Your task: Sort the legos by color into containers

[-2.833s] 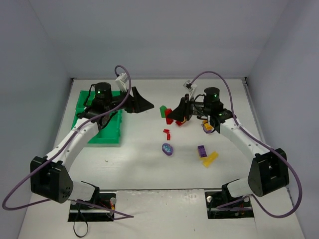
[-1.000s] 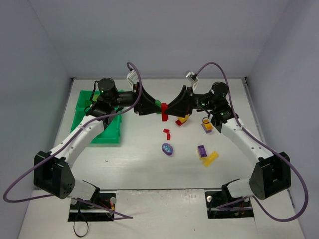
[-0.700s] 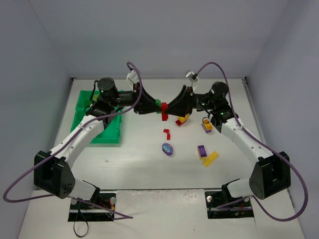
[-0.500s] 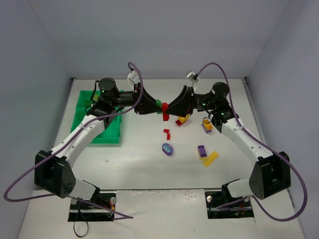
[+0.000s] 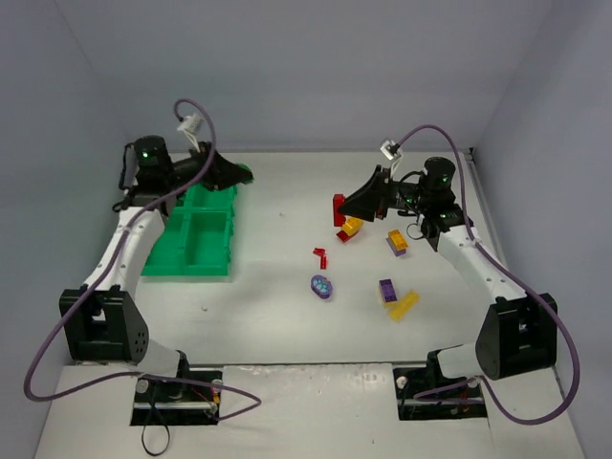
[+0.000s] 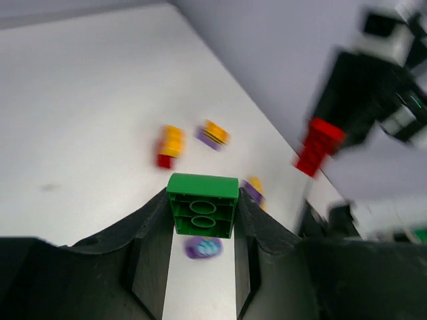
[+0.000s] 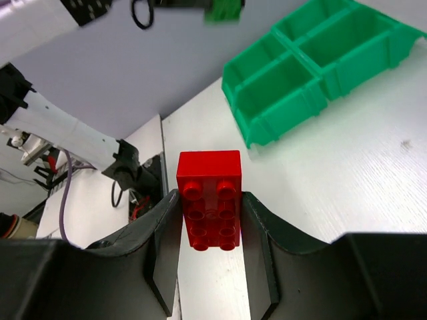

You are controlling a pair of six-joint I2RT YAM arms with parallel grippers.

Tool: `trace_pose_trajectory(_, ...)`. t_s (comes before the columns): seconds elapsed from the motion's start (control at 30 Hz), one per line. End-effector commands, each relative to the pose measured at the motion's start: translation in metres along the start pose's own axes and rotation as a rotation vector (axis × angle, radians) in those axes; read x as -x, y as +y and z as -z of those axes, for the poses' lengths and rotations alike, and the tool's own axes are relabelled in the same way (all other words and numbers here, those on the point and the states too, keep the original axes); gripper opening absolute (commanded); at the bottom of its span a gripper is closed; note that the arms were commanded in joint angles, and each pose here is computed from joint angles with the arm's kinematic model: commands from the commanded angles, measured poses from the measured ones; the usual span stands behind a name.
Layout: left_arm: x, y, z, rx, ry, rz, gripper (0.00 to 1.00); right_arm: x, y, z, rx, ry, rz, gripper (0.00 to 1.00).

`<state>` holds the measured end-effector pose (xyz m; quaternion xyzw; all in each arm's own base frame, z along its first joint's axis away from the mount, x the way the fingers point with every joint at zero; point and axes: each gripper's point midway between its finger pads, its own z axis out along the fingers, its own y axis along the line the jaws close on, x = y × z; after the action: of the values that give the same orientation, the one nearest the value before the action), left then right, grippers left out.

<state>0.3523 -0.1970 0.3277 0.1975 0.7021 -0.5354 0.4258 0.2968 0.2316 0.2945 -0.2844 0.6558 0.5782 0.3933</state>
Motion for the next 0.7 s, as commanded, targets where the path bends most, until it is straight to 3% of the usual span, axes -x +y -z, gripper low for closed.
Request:
trace_pose_trajectory(0.0, 0.046, 0.081, 0.054, 0.438, -0.115, 0.015, 0.0, 0.015, -0.004, 0.001, -0.044, -0.001, 0.105, 0.0)
trace_pose_trajectory(0.03, 0.041, 0.121, 0.077, 0.642, -0.106, 0.06, 0.0, 0.012, -0.007, 0.001, -0.061, 0.005, 0.091, 0.0)
trace_pose_trajectory(0.07, 0.062, 0.133, 0.098, 0.748, -0.148, 0.042, 0.0, 0.012, -0.01, 0.001, -0.075, 0.004, 0.103, 0.0)
trace_pose_trajectory(0.13, 0.063, 0.178, 0.138, 1.001, -0.159, 0.089, 0.0, 0.01, -0.018, 0.002, -0.116, 0.003, 0.094, 0.0)
trace_pose_trajectory(0.17, 0.079, 0.182, 0.149, 1.056, -0.184, 0.07, 0.0, 0.008, -0.02, 0.002, -0.124, 0.003, 0.09, 0.0)
trace_pose_trajectory(0.27, 0.07, 0.224, 0.182, 1.229, -0.158, 0.158, 0.0, 0.002, -0.028, 0.001, -0.157, 0.007, 0.07, 0.0)
trace_pose_trajectory(0.43, 0.055, 0.271, 0.2, 1.347, -0.106, 0.232, 0.0, -0.006, -0.032, -0.002, -0.18, 0.018, 0.057, 0.0)
trace_pose_trajectory(0.5, 0.043, 0.286, 0.202, 1.372, -0.063, 0.258, 0.09, -0.008, -0.034, -0.003, -0.183, 0.023, 0.054, 0.0)
trace_pose_trajectory(0.63, 0.044, 0.301, 0.208, 1.421, -0.053, 0.253, 0.1, -0.014, -0.037, -0.006, -0.186, 0.034, 0.039, 0.0)
trace_pose_trajectory(0.67, 0.044, 0.303, 0.208, 1.426, -0.053, 0.251, 0.16, -0.014, -0.038, -0.006, -0.19, 0.035, 0.037, 0.0)
